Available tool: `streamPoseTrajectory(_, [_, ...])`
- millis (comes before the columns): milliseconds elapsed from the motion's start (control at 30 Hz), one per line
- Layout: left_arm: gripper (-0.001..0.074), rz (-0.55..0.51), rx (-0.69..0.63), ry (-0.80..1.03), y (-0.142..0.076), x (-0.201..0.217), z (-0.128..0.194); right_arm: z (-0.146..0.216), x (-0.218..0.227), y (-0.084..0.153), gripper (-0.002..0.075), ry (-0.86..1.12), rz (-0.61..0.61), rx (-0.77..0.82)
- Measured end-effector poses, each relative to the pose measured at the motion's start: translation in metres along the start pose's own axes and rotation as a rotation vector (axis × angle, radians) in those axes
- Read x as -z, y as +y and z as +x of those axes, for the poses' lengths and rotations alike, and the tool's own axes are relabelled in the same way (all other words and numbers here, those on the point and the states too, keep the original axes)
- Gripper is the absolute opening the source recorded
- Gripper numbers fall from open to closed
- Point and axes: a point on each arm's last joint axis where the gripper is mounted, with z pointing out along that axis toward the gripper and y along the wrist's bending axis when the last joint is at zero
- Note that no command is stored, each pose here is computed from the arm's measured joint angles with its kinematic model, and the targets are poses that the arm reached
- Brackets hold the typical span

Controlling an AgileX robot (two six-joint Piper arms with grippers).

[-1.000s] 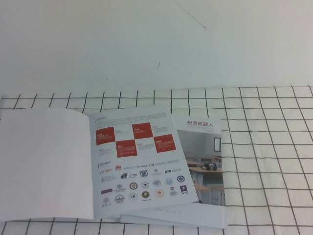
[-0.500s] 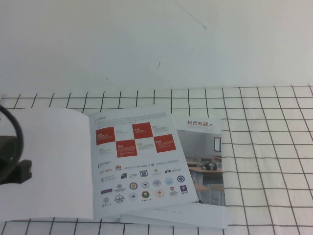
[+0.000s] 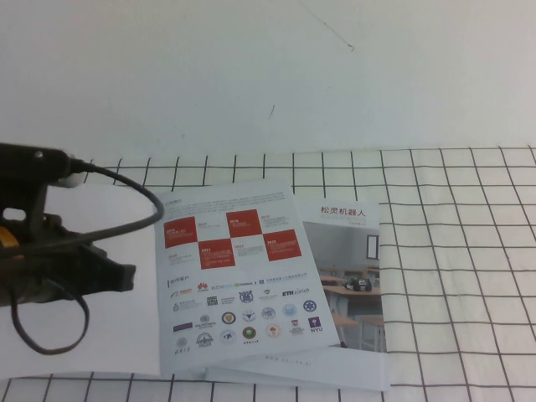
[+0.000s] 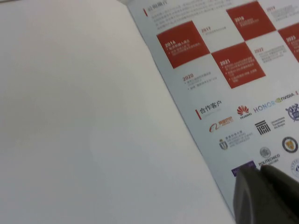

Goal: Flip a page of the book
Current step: Open the closed book

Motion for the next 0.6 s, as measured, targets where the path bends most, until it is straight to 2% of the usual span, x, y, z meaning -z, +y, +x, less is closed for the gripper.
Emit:
streamPoseTrajectory(133, [-0.0002, 0.068, -0.038, 0.063, -0.007, -0.020, 0.002, -0.001, -0.022, 0.005, -0.0002, 0.077, -0.132, 0.079])
streamPoseTrajectory(333, [-0.0002, 0.119, -0.012, 0.132, -0.009, -0.047, 0.004, 0.000, -0.068, 0.016, -0.0002, 0.160, -0.347, 0.151])
streamPoseTrajectory(467, [-0.0002, 0.154, 0.088, 0.160, 0.008, -0.064, 0.004, 0.013, -0.101, 0.032, -0.0002, 0.269, -0.421, 0.184])
streamPoseTrajectory(600, [-0.0002, 0.213, 0.172, 0.140, 0.031, -0.072, 0.001, 0.029, -0.132, 0.052, -0.0002, 0.341, -0.429, 0.237])
